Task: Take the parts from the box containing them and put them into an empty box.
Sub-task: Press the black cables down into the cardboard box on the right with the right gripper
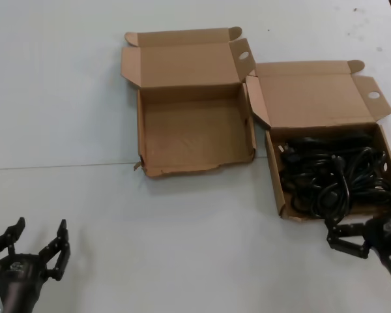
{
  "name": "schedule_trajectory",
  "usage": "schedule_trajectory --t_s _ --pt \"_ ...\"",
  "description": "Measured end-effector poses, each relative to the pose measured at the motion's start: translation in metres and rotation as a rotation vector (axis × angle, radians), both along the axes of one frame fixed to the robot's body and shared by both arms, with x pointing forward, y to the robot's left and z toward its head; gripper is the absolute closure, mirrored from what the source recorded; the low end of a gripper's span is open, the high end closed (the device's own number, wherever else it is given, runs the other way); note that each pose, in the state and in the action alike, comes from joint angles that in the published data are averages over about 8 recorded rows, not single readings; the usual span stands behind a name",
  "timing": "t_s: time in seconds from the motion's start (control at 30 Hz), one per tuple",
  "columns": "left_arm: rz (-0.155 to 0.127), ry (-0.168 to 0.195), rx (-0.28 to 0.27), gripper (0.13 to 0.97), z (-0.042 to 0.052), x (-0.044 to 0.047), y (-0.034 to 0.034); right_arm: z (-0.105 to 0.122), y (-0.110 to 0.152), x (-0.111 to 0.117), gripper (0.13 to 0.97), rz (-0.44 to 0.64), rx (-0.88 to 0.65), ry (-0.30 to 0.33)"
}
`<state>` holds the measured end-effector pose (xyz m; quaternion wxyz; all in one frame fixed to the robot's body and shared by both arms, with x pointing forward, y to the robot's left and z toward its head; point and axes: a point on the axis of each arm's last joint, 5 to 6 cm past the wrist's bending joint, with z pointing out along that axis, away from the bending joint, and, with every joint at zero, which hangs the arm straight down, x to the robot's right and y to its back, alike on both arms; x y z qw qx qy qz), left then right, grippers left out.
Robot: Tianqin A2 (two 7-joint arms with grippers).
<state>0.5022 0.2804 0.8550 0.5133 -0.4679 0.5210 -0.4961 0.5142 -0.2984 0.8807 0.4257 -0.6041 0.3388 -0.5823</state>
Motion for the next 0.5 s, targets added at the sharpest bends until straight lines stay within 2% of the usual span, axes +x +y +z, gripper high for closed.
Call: schedule_trajectory --t_s 0.17,0.3,0.5 --pt "0.000 0.000 0.000 0.626 0.0000 0.0000 0.0000 0.015 -0.001 0.002 0.130 0.060 -0.023 0.021" --pt "0.000 0.000 0.000 0.626 0.0000 0.0000 0.0000 0.025 -0.001 0.003 0.130 0.108 -0.034 0.070" --pt "0.000 0.000 0.000 0.755 0.0000 0.0000 0.0000 0.041 -0.003 0.005 0.130 0.168 -0.047 0.157"
